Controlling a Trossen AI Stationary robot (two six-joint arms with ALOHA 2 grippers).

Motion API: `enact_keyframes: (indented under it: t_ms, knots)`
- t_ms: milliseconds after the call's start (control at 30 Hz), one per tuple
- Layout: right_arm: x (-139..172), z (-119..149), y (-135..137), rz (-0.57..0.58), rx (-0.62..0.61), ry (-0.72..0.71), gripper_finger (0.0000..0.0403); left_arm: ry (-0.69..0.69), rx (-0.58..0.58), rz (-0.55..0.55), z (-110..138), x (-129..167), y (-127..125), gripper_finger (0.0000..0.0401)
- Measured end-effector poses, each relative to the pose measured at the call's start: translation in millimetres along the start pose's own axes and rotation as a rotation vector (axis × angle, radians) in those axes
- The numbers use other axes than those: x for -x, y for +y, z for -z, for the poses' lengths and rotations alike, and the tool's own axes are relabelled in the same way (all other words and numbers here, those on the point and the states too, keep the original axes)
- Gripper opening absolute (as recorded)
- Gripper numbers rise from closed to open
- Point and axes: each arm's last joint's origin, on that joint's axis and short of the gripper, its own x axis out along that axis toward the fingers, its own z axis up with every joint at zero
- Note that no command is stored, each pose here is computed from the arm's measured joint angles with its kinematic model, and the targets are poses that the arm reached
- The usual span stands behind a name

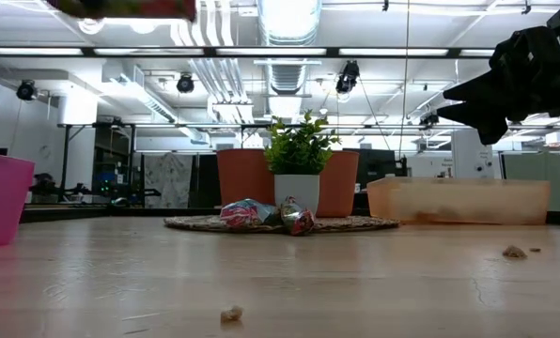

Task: Pick and place Granola Bars by type
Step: Put the red granola bar into the pink bin

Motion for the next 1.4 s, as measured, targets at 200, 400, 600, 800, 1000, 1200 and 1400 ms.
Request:
enact_keyframes:
  t_ms: [200, 400, 600, 800, 1000, 1200, 1400]
  knots:
    - [0.0, 0.0, 0.0, 0.000, 0.000, 0.000, 0.0196, -0.006, -0.032, 0.088, 26.8, 19.6, -26.5, 0.0000]
    - [0.0, 0.0, 0.0, 0.000, 0.000, 0.000, 0.0196, 0.022, -0.058, 0.151, 55.8, 32.8, -43.0, 0.0000]
    - [0.0, 0.0, 0.0, 0.000, 0.000, 0.000, 0.0196, 0.051, -0.068, 0.196, 79.6, 43.2, -52.7, 0.0000]
    - [0.0, 0.0, 0.0, 0.000, 0.000, 0.000, 0.0196, 0.080, -0.082, 0.188, 99.3, 40.8, -66.2, 0.0000]
    - [0.0, 0.0, 0.0, 0.000, 0.000, 0.000, 0.0196, 0.094, -0.102, 0.158, 108.3, 31.1, -71.7, 0.0000]
    - [0.0, 0.0, 0.0, 0.000, 0.000, 0.000, 0.0196, 0.125, -0.129, 0.135, 123.0, 3.3, -71.3, 0.0000]
    - [0.0, 0.0, 0.0, 0.000, 0.000, 0.000, 0.0196, 0.137, -0.147, 0.144, 135.7, -12.8, -68.1, 0.0000]
